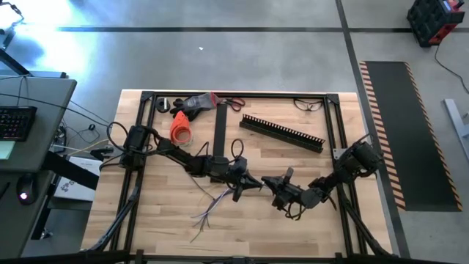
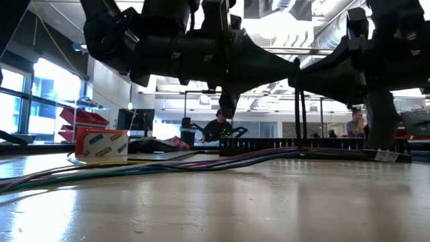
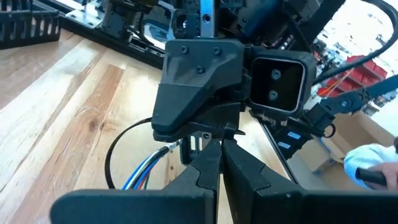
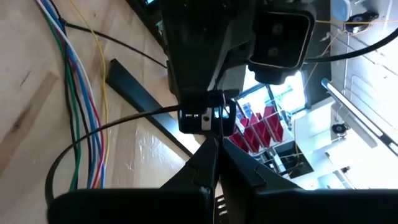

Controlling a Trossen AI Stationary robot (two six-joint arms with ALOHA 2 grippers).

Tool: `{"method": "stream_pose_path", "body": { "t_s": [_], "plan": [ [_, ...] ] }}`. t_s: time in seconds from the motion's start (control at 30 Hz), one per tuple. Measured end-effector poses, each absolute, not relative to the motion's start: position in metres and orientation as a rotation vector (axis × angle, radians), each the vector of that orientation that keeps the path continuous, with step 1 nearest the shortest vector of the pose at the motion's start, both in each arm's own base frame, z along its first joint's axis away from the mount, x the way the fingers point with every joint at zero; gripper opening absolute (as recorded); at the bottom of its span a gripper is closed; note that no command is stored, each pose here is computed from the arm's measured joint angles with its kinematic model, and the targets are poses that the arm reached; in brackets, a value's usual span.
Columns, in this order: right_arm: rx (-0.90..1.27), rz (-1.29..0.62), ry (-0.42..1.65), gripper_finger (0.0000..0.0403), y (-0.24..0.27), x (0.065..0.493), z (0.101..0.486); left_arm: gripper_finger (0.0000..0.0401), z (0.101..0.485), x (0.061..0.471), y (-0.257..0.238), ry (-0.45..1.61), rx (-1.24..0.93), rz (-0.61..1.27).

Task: Ziptie cables
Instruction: Wrap the black zip tie on the cables

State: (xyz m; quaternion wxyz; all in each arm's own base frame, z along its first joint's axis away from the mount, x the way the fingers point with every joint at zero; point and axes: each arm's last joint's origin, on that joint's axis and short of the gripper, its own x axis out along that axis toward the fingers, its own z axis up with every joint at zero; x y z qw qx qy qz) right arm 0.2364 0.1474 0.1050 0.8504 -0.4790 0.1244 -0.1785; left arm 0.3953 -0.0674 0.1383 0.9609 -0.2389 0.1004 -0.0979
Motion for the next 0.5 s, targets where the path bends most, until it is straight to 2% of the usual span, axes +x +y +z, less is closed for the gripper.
{"method": "stream_pose_path", "body": {
  "t_s": [0.5],
  "plan": [
    [-1.078, -0.336, 0.266, 0.0000, 0.155, 0.245, 0.108, 0.0000, 0.127, 0.397, -0.061, 0.218, -0.554, -0.147]
  ]
}}
